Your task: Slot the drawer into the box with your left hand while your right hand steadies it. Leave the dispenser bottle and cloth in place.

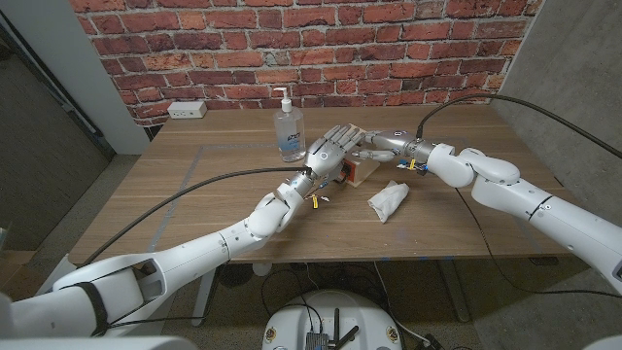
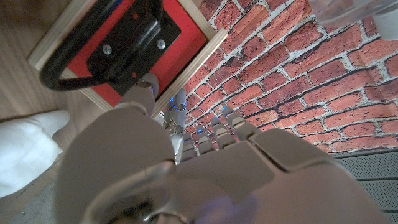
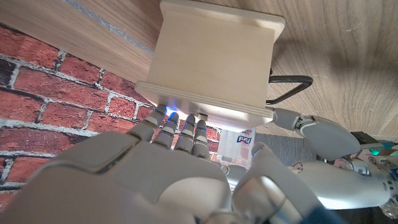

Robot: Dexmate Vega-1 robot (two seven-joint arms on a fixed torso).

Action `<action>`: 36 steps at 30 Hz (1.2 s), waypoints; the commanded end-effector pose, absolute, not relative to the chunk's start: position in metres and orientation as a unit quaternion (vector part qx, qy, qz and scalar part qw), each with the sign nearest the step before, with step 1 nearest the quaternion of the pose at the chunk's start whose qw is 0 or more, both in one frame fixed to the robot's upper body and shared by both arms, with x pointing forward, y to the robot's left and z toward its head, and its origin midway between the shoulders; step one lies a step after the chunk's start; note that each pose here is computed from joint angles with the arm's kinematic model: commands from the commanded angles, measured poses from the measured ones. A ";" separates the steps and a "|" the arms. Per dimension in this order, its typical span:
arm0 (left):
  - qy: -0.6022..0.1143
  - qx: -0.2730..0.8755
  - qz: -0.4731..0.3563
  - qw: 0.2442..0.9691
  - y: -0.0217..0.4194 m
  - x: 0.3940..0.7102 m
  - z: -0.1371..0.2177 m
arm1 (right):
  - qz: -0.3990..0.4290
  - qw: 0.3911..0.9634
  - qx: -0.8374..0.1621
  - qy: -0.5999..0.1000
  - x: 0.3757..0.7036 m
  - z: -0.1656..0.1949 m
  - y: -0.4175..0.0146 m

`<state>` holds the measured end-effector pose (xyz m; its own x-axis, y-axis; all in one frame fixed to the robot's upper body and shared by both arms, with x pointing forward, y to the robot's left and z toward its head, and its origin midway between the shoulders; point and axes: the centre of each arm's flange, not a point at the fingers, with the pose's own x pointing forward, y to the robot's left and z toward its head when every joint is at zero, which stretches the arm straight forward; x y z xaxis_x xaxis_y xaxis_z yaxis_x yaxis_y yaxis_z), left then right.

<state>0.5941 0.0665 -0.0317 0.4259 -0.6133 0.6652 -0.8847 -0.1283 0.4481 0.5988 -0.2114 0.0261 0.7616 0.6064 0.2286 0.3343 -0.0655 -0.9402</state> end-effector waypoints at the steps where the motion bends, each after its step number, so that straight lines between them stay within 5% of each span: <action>1: -0.510 0.732 0.158 0.423 0.071 0.586 -0.034 | 0.112 0.600 -0.721 -0.327 0.598 0.026 -0.210; 36: -0.493 0.724 0.151 0.458 0.096 0.561 -0.032 | 0.093 0.595 -0.723 -0.339 0.584 0.035 -0.205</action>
<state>0.5668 0.0888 -0.0345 0.4565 -0.5860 0.6695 -0.8648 -0.1156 0.4886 0.5893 -0.2036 0.0302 0.7526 0.6099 0.2484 0.3625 -0.0687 -0.9295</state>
